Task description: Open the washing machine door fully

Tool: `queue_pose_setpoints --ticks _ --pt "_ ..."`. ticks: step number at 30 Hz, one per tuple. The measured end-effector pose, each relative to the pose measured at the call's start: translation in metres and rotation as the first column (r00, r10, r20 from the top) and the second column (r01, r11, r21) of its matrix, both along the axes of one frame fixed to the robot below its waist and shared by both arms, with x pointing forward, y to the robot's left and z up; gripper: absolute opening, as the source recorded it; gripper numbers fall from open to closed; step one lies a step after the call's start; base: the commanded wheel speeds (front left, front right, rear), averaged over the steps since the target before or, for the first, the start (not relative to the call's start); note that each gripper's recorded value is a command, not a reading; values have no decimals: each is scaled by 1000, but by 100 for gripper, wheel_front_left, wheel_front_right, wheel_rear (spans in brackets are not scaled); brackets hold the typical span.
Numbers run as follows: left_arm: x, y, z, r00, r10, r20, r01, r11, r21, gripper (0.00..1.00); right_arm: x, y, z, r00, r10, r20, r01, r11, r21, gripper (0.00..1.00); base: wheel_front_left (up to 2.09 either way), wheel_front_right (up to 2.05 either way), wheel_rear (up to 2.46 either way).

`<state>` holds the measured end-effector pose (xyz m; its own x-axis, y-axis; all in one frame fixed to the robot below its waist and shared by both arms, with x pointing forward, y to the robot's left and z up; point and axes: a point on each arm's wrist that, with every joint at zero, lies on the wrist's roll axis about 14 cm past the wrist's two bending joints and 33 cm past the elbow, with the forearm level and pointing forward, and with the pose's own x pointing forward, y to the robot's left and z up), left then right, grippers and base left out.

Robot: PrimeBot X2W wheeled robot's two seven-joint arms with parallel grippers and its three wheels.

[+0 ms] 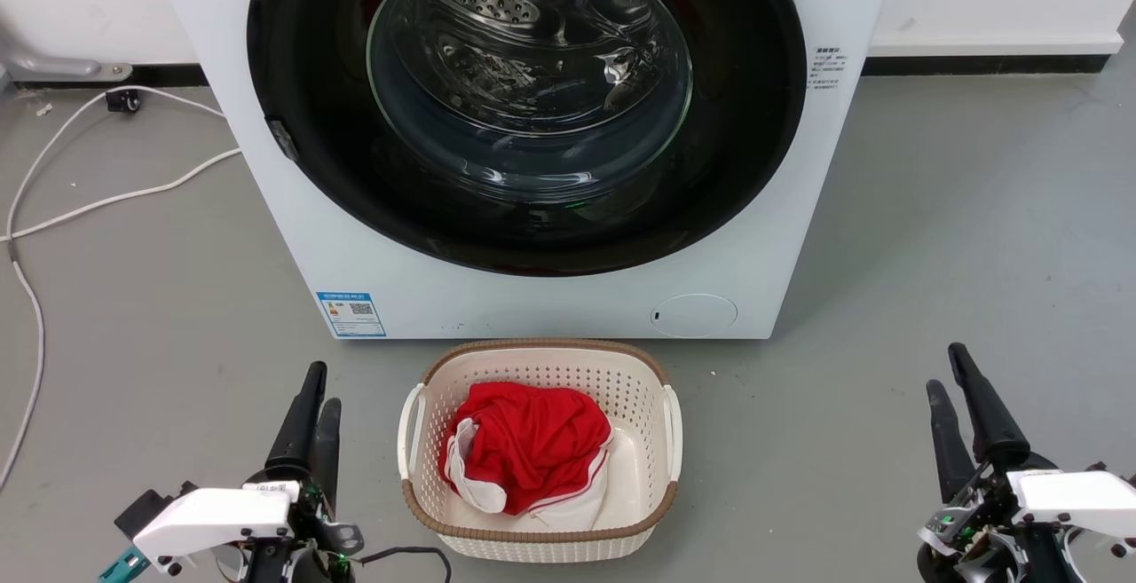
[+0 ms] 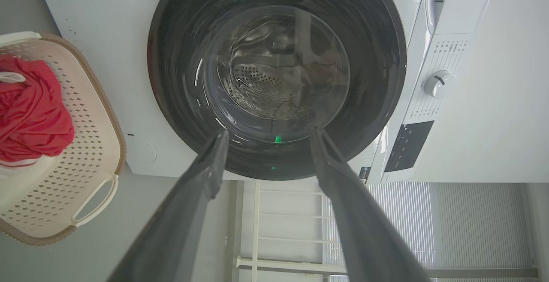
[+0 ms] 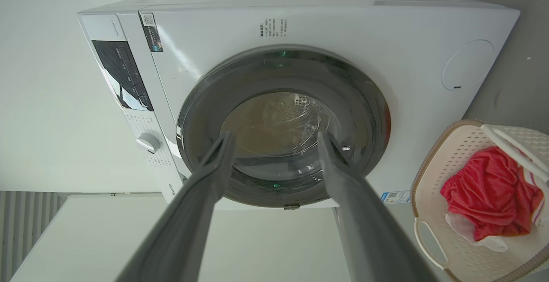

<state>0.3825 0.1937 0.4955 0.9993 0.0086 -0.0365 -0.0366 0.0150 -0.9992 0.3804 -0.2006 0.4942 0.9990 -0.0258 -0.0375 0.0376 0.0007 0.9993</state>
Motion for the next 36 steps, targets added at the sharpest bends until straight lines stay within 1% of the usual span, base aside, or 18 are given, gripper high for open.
queue_pose_setpoints --ticks 6,11,15,20,25,29,36 --pt "2 0 10 1000 12 29 -13 999 48 100 -2 -2 2 1000 -17 6 17 999 -52 100 0 0 0" --pt "3 1 18 998 17 53 -24 992 127 100 0 -1 11 999 -16 31 20 989 -144 100 0 0 0" --pt "4 1 24 997 17 73 -33 977 211 100 2 1 19 999 -9 51 21 970 -243 100 0 0 0" --pt "5 0 31 995 14 94 -43 948 317 100 3 7 27 997 15 71 15 916 -402 100 0 0 0" --pt "5 -3 38 994 3 113 -51 902 428 100 1 11 31 996 32 81 16 846 -533 100 0 0 0" --pt "6 -6 42 992 -12 125 -55 852 520 100 1 14 36 995 42 94 25 785 -619 100 0 0 0" --pt "4 -17 49 988 -50 145 -59 749 660 100 -4 18 35 994 63 89 23 677 -736 100 0 0 0"
